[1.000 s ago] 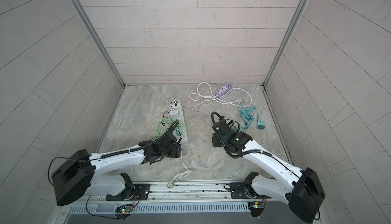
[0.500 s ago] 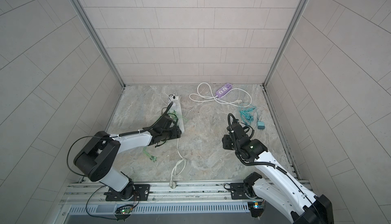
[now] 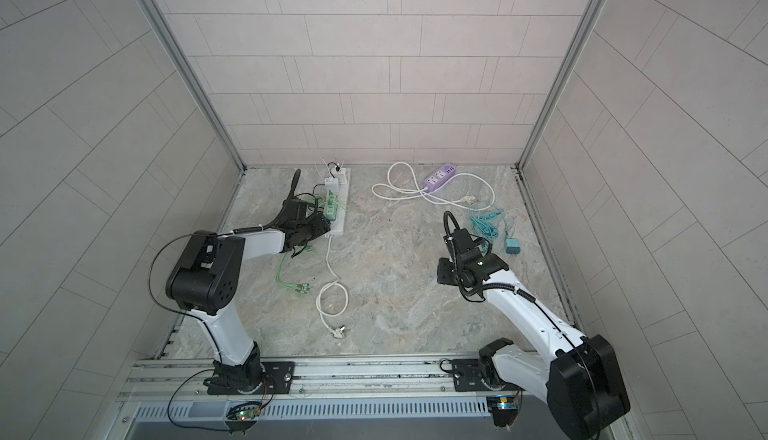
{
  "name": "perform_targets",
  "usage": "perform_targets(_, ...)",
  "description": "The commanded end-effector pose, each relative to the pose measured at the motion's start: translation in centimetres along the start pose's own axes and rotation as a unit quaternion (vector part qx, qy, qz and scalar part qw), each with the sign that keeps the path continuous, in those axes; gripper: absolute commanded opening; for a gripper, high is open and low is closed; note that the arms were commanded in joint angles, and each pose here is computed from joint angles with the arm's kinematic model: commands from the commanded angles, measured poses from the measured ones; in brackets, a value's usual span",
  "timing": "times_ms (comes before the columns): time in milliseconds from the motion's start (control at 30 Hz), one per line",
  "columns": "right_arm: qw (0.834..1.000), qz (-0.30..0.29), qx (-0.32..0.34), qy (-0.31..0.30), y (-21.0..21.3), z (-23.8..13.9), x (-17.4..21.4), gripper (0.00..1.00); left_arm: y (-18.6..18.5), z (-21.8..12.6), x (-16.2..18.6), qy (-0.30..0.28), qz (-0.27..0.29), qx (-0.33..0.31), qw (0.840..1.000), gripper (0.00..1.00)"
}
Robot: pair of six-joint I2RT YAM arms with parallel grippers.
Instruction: Insert the plug
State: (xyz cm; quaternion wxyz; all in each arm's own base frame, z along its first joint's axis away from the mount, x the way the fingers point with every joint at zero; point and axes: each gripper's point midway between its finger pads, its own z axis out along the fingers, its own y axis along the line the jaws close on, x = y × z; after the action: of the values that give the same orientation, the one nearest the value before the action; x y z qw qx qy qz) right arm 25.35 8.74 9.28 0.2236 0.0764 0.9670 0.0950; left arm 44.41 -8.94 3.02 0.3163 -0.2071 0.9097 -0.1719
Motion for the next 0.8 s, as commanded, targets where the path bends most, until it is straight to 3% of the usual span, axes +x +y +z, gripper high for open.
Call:
perform_targets(0,1.0,-0.013,-0.021,-0.007,0.9,0.3,-1.4,0.46,6.2,0.9,4.9,0.087,-0.028,-0.09,0.992,0.77)
perform_targets(200,0.999,-0.014,-0.035,0.026,1.7,1.6,-1.1,0.46,4.5,-0.7,3.8,0.079,-0.033,-0.056,0.995,0.77)
perform_targets(333,0.997,-0.019,-0.048,0.049,2.1,2.3,-0.4,0.46,3.0,-4.3,4.8,0.065,0.009,-0.047,0.997,0.77)
perform_targets(467,0.996,-0.019,-0.058,0.059,2.4,2.8,0.1,0.45,1.6,-8.4,7.4,0.072,0.057,-0.056,0.994,0.78)
perform_targets(767,0.996,-0.03,-0.063,0.056,2.1,2.7,0.7,0.45,4.5,-15.4,14.9,0.085,0.111,-0.106,0.985,0.75)
